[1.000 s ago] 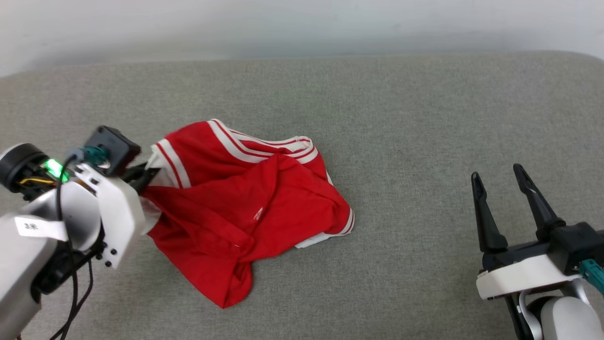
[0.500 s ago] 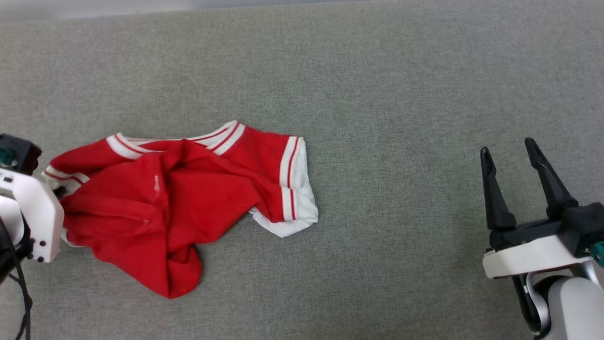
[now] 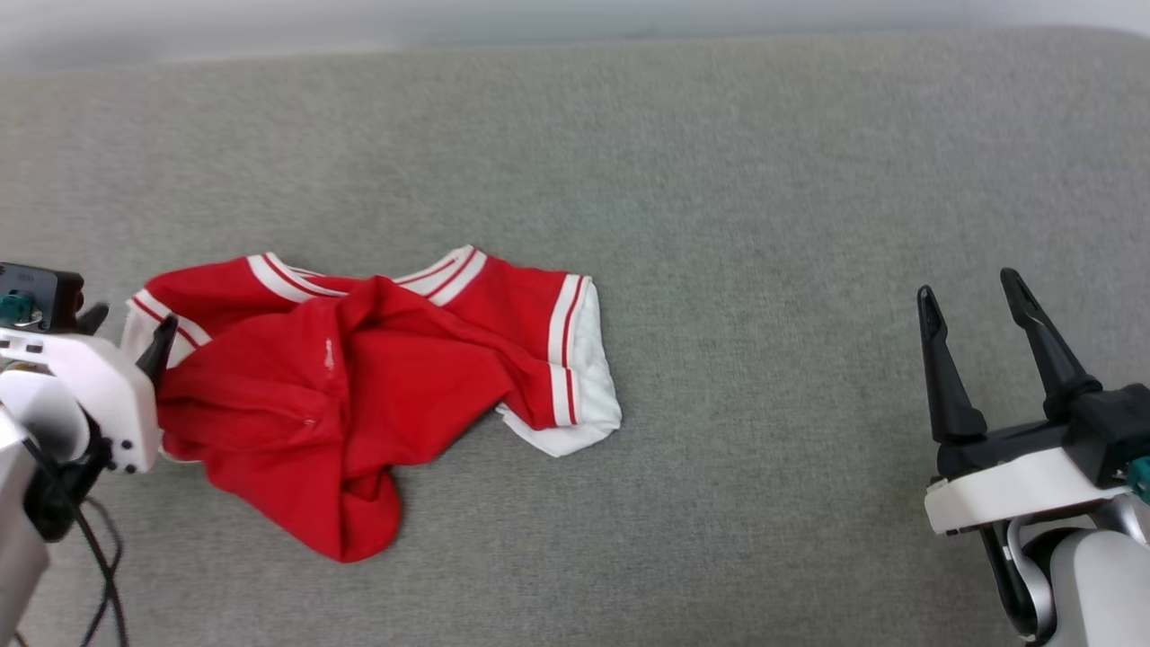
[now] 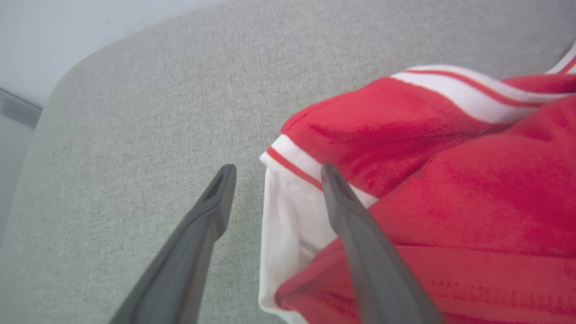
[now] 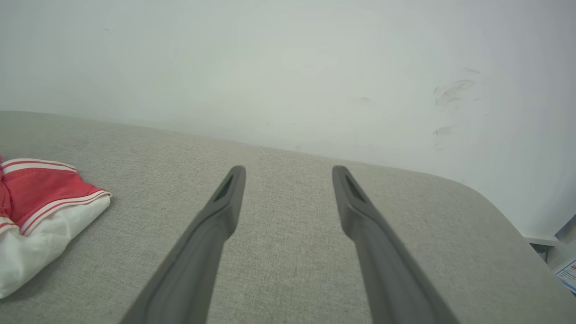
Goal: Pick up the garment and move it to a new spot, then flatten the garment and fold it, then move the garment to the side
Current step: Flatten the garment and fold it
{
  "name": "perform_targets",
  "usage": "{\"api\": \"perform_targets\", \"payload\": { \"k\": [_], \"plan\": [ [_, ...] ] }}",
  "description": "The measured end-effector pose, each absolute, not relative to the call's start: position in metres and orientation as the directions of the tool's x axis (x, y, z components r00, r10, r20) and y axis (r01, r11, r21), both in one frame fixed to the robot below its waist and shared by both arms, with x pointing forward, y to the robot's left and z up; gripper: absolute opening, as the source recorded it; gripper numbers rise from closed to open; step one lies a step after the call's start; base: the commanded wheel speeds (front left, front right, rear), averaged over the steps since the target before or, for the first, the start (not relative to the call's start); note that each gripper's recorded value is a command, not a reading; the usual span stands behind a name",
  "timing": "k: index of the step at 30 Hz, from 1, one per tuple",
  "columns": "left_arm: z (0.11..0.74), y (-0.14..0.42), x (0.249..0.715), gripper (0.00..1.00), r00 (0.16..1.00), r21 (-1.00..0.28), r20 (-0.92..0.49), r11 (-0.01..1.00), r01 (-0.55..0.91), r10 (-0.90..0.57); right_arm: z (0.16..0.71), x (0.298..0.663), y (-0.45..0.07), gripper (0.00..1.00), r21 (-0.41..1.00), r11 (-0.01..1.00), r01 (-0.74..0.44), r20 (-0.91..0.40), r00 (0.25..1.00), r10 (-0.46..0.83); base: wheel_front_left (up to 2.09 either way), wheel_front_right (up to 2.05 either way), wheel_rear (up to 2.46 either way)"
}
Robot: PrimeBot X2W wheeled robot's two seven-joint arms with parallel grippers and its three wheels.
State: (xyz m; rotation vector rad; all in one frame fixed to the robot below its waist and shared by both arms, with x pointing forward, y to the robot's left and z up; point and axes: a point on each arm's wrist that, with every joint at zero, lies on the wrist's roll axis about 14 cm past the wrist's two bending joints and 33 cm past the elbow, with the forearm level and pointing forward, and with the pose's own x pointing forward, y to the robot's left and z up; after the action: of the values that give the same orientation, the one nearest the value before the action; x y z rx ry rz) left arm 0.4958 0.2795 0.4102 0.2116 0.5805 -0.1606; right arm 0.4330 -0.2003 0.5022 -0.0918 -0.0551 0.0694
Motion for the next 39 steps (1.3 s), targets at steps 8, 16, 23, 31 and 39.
{"api": "perform_targets", "payload": {
  "k": [8,16,23,31,39],
  "plan": [
    [0.466,0.268,0.474,1.0,0.962,0.175,-0.265,0.978,0.117,-0.068,0.528,0.426,-0.189,1.0,-0.074,0.992,-0.107,0.103,0.988,0.114,0.0,0.0,0.0],
    [0.514,0.265,0.432,1.0,0.998,0.156,-0.04,0.987,-0.042,0.049,0.57,0.439,-0.164,1.0,-0.053,0.977,-0.207,0.177,0.961,0.214,0.0,0.0,0.0],
    [0.551,0.264,0.392,1.0,0.975,0.157,0.145,0.969,-0.191,0.169,0.592,0.467,-0.126,1.0,-0.043,0.934,-0.353,0.129,0.925,0.356,0.0,0.0,0.0],
    [0.541,0.265,0.362,1.0,0.951,0.127,0.156,0.95,-0.287,0.266,0.551,0.483,-0.054,1.0,-0.022,0.792,-0.61,-0.255,0.769,0.585,0.0,0.0,0.0],
    [0.526,0.266,0.36,1.0,0.948,0.12,0.126,0.944,-0.308,0.293,0.483,0.475,-0.033,1.0,0.009,0.654,-0.757,-0.704,0.46,0.541,0.0,0.0,0.0]
  ]
}}
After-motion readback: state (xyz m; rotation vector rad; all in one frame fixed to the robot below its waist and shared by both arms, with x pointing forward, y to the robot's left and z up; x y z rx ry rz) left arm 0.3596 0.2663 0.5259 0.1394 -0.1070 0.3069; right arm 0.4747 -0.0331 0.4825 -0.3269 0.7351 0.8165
